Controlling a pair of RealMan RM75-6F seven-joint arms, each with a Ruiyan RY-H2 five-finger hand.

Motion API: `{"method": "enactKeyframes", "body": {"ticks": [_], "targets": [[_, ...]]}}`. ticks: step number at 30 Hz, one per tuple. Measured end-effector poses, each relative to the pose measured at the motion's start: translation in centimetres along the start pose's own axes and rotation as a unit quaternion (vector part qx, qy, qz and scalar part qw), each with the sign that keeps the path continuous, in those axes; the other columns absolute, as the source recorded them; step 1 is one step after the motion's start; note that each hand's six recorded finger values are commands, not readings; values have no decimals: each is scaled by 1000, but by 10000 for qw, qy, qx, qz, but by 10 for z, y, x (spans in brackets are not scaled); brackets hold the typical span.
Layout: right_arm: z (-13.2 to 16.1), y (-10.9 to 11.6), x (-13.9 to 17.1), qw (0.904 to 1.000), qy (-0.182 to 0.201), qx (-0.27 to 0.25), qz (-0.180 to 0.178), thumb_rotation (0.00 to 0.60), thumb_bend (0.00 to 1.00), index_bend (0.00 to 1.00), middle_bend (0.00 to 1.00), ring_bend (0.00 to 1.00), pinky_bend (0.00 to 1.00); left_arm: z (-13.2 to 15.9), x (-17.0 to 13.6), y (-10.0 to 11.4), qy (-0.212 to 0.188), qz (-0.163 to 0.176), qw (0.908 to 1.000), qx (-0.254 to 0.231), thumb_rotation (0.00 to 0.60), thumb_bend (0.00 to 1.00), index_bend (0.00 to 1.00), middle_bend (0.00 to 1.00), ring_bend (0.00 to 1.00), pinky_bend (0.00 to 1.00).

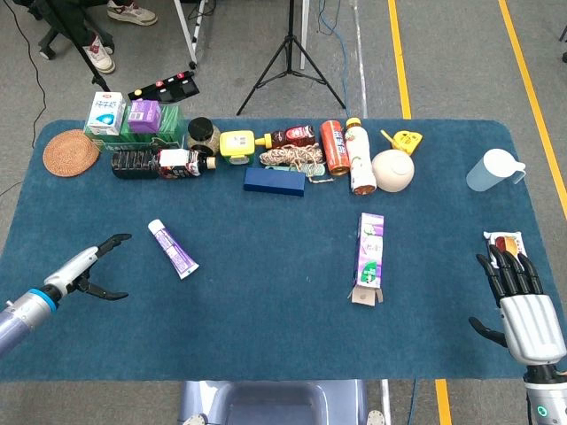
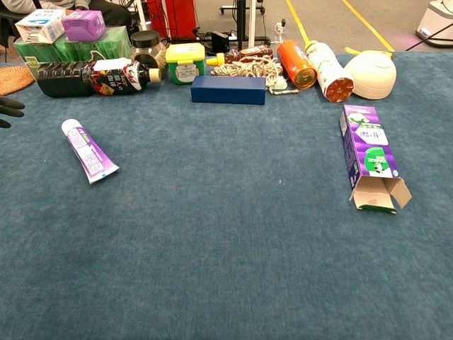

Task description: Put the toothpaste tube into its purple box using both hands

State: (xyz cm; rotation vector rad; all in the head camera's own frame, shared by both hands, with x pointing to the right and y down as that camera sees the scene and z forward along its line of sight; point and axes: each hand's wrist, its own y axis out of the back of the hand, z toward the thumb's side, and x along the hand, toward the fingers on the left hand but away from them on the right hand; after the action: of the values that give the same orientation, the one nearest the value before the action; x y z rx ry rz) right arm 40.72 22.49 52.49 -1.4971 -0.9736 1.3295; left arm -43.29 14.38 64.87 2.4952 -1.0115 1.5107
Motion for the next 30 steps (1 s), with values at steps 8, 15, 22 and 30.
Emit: {"method": "enactKeyframes", "body": {"ticks": [8, 15, 22, 30], "targets": [[0, -2, -1, 10000, -2, 10, 36, 600, 0, 31, 0, 0, 10, 6, 24, 1, 162, -217, 9995, -133, 600, 18, 0, 0, 0, 37], [0, -4, -2, 10000, -28, 19, 59, 600, 0, 31, 0, 0, 10, 7, 39, -8, 321, -355, 9988, -137, 600, 18, 0, 0, 0, 37], [0, -5, -3, 10000, -43, 34, 81, 600, 0, 31, 0, 0, 11, 4, 49, -10, 455, -365, 9981, -186, 600, 18, 0, 0, 0, 38], [0, -7, -4, 9999, -37, 39, 97, 600, 0, 31, 0, 0, 10, 14, 59, -9, 449, -384, 9981, -147, 600, 17, 0, 0, 0, 37]]}}
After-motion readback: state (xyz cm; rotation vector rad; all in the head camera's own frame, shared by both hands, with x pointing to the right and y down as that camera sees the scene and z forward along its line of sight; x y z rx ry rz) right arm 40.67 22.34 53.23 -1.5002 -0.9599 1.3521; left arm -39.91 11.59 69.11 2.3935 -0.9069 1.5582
